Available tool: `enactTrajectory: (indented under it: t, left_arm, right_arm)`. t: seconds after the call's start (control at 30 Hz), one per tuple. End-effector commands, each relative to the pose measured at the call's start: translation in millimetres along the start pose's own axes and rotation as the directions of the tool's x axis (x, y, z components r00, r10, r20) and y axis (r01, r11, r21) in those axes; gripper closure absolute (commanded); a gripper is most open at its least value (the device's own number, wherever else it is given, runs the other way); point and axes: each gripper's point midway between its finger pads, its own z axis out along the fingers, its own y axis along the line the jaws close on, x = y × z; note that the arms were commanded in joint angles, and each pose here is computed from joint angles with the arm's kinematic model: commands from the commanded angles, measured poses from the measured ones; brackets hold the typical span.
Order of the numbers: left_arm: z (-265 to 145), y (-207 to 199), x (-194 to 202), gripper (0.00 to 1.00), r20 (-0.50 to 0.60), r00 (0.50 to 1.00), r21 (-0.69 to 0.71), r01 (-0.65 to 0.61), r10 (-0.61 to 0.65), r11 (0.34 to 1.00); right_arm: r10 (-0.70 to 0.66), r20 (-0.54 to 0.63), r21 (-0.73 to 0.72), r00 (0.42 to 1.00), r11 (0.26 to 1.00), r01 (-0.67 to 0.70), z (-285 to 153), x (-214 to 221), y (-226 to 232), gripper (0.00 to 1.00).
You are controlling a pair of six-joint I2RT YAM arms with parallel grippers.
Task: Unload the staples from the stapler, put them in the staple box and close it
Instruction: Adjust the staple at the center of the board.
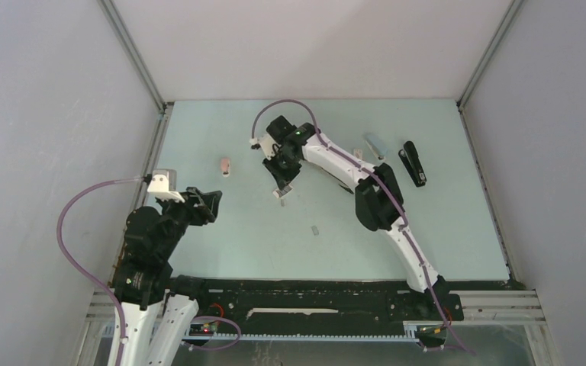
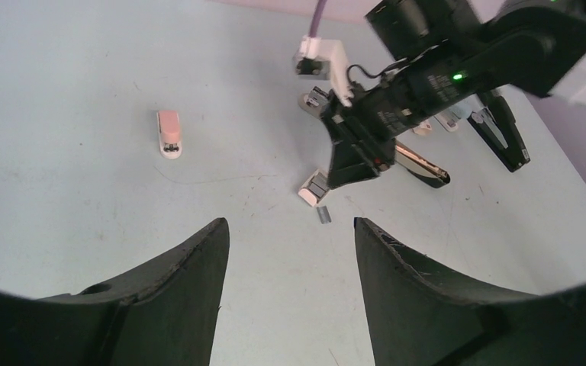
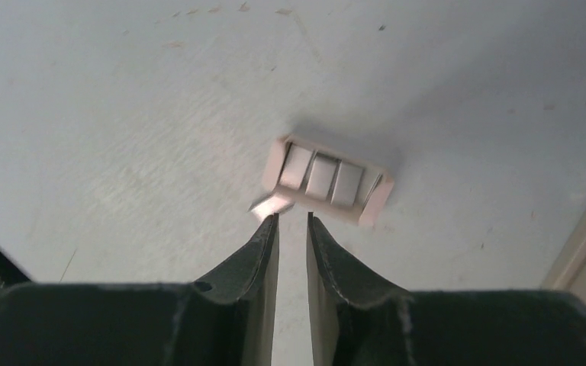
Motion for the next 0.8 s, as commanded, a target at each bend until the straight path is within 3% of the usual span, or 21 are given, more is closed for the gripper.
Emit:
enactTrajectory:
  t: [0.0,0.23,0.37,0.57,0.77]
  left_arm:
    - [2.0,-3.7,-4.4,0.31,0.039,0.999,0.036,-0.031,0.03,0.999]
    - [0.9,-12.0,-6.4,0.01,0.063,0.998,0.075,0.026,-0.031,0.997]
    - [14.4,-30.0,5.8,0.0,0.028,0.982,0.182,0.177,-0.185,0.967]
    - [36.4,-40.1,46.2,0.0,-0.098,0.927,0.243,0.375,-0.362,0.895]
    - [45.1,-44.0,71.9,0.01,-0.114,0.909,0.229,0.417,-0.401,0.88]
  right_arm:
    - [-0.16,0.182,-0.025,0.97,0.986,0.167,-104.4,-32.0,34.7,0.72]
    - [-0.28,0.236,0.005,0.931,0.958,0.287,-148.9,15.8,50.4,0.64]
    - [-0.281,0.318,0.003,0.905,0.955,0.295,-171.7,32.1,48.8,0.58]
    - [-0.162,0.486,-0.077,0.859,0.971,0.226,-215.2,54.5,32.4,0.51]
    - [-0.113,0.575,-0.109,0.81,0.971,0.213,-237.4,72.3,23.6,0.48]
